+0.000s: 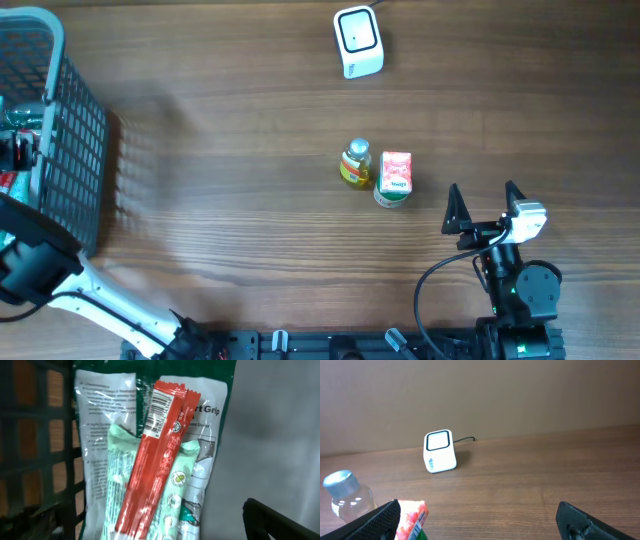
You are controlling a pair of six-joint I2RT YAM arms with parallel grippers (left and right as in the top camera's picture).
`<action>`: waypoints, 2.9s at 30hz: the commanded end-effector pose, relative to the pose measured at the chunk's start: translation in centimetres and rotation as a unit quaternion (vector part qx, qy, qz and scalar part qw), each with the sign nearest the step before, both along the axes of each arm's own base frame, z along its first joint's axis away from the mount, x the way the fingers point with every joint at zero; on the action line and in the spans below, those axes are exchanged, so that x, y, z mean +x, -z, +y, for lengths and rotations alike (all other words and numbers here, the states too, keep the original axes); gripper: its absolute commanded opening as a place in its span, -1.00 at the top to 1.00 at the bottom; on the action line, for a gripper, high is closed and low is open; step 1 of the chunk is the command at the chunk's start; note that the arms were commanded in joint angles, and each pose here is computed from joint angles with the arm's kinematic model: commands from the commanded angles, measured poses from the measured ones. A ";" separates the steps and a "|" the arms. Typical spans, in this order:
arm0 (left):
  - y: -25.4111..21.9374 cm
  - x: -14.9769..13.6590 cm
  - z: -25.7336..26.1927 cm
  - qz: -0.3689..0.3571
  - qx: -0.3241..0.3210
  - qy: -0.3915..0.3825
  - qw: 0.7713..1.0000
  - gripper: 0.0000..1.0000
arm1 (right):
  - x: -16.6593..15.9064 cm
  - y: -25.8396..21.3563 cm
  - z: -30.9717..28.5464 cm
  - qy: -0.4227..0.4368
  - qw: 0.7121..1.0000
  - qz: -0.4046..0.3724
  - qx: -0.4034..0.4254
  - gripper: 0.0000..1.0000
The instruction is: Scan the item barcode
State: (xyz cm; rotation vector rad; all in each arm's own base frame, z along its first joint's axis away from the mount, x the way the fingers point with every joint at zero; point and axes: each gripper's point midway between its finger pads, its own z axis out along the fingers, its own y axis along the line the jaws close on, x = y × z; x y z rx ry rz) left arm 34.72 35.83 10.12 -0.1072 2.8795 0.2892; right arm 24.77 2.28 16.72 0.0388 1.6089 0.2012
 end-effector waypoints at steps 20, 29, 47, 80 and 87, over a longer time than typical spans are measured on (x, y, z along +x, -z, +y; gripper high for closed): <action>7.9 -3.4 0.3 0.100 -0.014 0.021 0.995 -0.99 | 0.0 -0.1 0.0 -0.001 1.000 -0.003 0.003 -0.99; 8.9 -3.4 0.3 0.087 -0.017 -0.024 0.996 0.00 | 0.0 -0.1 0.0 -0.001 1.000 -0.003 0.003 -0.99; -15.0 2.3 -2.3 -0.254 0.042 -0.038 0.965 0.24 | 0.0 -0.1 0.0 -0.001 1.000 -0.003 0.003 -0.99; 6.2 3.4 5.3 -0.156 -0.023 -0.183 0.970 -0.12 | 0.0 -0.1 0.0 -0.001 1.000 -0.003 0.003 -0.99; 10.9 3.0 5.4 -0.131 -0.041 -0.191 0.972 0.75 | 0.0 -0.1 0.0 -0.001 1.000 -0.003 0.003 -0.99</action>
